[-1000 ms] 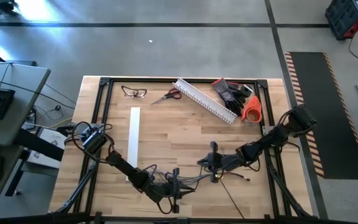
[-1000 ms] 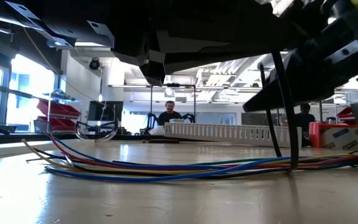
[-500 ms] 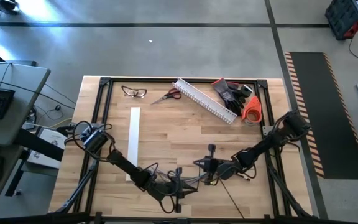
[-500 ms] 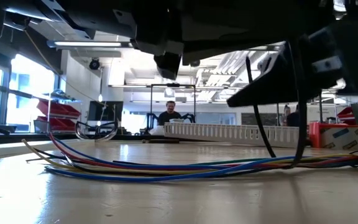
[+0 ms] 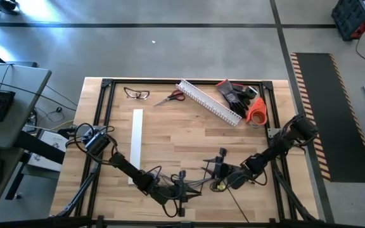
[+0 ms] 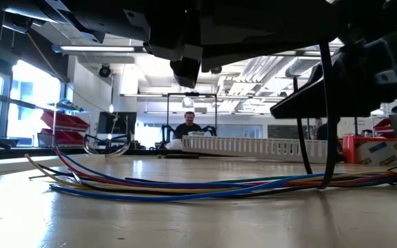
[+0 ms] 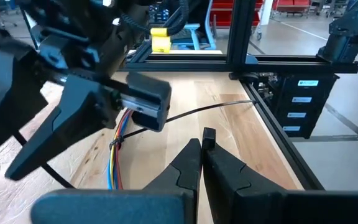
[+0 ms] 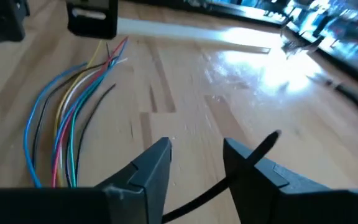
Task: Ziptie cables
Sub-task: Wrap the black zip tie on the cable wires
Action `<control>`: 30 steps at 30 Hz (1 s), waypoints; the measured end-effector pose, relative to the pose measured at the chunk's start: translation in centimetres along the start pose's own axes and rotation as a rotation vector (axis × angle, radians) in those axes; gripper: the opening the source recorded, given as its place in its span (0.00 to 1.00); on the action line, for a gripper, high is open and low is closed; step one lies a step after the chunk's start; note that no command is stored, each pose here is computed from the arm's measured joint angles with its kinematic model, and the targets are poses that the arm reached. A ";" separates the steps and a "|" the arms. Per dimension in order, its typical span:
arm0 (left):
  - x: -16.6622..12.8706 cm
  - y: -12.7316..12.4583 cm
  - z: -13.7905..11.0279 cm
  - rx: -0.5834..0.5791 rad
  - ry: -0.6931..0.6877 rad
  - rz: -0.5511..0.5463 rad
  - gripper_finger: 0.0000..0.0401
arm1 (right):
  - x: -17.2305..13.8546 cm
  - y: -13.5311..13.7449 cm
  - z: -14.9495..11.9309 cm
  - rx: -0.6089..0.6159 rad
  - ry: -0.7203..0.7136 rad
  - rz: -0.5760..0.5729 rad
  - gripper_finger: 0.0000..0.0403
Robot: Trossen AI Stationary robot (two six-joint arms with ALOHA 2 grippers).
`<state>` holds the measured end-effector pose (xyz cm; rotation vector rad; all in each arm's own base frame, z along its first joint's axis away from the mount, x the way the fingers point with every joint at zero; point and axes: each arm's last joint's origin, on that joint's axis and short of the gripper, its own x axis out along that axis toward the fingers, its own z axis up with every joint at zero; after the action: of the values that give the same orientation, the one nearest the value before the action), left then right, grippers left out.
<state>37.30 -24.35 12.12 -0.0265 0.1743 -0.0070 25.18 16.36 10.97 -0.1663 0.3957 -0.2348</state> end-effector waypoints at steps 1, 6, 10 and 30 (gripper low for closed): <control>0.0 0.0 0.0 0.000 0.000 0.000 0.00 | -0.2 0.1 0.1 -0.004 -0.012 -0.013 0.34; 0.0 0.0 0.0 0.000 0.000 0.000 0.00 | -0.9 0.7 0.5 0.013 -0.064 -0.025 0.34; 0.0 0.0 0.0 -0.006 0.000 0.000 0.00 | -1.0 0.9 0.6 0.064 -0.075 -0.010 0.34; 0.0 0.0 0.0 -0.007 0.000 -0.001 0.00 | -2.5 1.1 -1.7 0.273 -0.023 -0.151 0.21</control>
<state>37.28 -24.38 12.13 -0.0338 0.1747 -0.0075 22.47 17.84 10.15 0.0702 0.3244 -0.4328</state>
